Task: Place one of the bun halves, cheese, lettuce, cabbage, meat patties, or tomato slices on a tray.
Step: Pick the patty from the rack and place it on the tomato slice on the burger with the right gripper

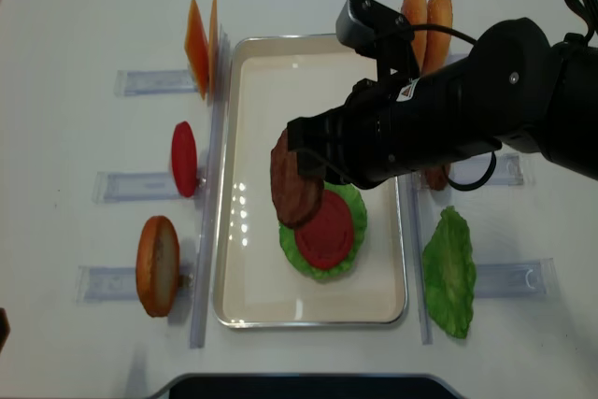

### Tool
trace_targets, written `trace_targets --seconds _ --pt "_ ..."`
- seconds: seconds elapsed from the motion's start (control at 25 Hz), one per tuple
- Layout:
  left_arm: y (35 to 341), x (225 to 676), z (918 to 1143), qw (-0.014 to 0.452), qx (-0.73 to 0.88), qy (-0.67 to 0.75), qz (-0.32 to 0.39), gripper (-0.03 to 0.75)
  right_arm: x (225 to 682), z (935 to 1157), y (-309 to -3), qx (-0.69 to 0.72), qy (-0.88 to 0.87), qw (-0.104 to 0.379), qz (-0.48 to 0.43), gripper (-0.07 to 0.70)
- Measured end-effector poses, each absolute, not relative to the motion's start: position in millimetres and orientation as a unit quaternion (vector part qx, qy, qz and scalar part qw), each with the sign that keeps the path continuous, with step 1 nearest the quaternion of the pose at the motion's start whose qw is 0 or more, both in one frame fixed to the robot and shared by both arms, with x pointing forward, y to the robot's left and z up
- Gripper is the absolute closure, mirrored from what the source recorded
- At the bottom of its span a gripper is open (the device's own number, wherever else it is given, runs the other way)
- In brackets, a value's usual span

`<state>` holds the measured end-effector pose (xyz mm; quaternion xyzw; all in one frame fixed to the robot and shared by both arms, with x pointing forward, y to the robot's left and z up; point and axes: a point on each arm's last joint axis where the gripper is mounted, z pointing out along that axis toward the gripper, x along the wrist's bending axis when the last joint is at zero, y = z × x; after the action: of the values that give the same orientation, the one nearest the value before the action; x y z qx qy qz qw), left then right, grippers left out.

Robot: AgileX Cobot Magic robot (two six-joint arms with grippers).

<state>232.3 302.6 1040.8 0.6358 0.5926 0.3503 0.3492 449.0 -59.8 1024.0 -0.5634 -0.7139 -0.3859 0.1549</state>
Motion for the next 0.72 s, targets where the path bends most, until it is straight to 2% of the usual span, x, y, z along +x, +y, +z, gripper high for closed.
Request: trace_targets --seconds 0.2,0.48,0.72 --pt "303 232 1041 0.349 0.636 0.593 0.350 0.715 442 1005 -63 -0.549 -0.719 0.168 -0.392 0.489" --pt "303 232 1041 0.349 0.636 0.593 0.350 0.715 445 1002 -66 -0.531 -0.730 0.149 -0.405 0.489" --pt "303 232 1041 0.349 0.636 0.593 0.350 0.715 452 993 -83 -0.556 -0.716 0.153 -0.394 0.489"
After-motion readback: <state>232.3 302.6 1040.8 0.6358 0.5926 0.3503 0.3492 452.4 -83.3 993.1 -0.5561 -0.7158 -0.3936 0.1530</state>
